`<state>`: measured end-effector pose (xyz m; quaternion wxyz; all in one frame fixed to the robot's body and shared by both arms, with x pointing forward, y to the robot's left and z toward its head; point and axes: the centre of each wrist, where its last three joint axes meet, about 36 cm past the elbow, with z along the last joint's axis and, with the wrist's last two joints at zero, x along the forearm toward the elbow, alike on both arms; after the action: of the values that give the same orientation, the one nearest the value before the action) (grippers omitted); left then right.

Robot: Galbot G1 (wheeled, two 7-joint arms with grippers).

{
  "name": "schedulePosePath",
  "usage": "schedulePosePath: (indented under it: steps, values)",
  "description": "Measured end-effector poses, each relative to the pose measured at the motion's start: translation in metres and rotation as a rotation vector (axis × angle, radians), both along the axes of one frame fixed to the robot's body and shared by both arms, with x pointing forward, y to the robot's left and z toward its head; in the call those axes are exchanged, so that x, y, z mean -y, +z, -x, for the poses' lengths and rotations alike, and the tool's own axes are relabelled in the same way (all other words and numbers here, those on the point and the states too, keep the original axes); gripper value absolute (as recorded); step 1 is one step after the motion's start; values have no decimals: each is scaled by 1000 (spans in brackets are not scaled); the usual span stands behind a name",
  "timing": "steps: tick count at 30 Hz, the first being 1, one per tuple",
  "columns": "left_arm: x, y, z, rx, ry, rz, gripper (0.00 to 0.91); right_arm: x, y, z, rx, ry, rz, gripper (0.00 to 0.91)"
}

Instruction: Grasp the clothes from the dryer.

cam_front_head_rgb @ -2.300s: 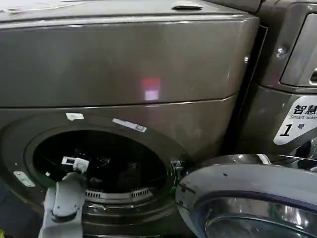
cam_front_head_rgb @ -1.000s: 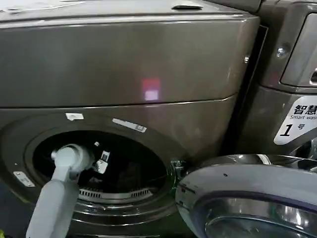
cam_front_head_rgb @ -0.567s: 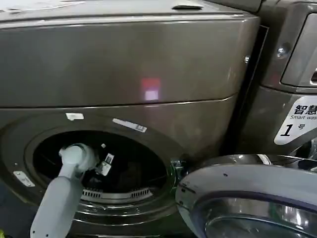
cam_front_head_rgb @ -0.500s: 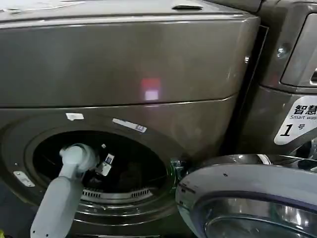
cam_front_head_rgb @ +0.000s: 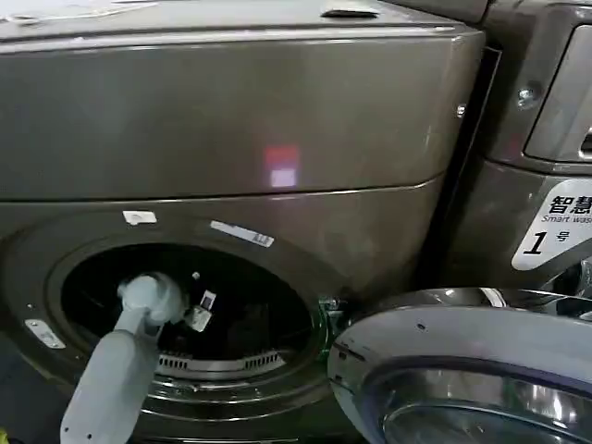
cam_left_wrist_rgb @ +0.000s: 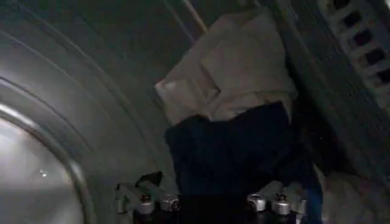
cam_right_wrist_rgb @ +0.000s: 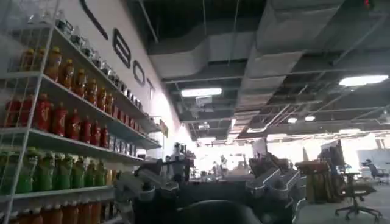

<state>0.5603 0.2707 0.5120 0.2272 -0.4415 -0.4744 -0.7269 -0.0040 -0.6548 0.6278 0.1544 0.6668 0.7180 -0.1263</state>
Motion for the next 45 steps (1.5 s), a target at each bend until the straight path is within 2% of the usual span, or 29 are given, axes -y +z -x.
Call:
schedulePosePath:
  steps: [11, 12, 13, 15, 16, 17, 34, 40, 45]
  values:
    - [-4, -23, -7, -80, 27, 68, 907, -1, -1, -3, -2, 4, 1, 907]
    - [-5, -26, -8, -88, 29, 70, 728, -1, 0, -3, -3, 5, 2, 907]
    - [-6, -28, -8, -95, 31, 72, 159, -1, 0, -3, -4, 5, 2, 907]
    - [-7, -31, -10, -105, 34, 77, 102, -1, 0, -3, -4, 5, 2, 907]
    - [-7, -32, -10, -109, 35, 79, 23, -1, 0, -3, -4, 5, 2, 907]
    - [-7, -33, -10, -112, 35, 81, 0, -1, 0, -4, -4, 6, 2, 907]
    - [-13, -45, -13, -150, 44, 106, 0, -2, 0, -7, -6, 12, 5, 907]
    - [-12, -42, -15, -143, 63, 112, 0, -3, -2, -7, -7, 14, 1, 907]
    - [-9, -34, -17, -103, 89, 187, 0, -4, -2, -9, -5, 16, 0, 907]
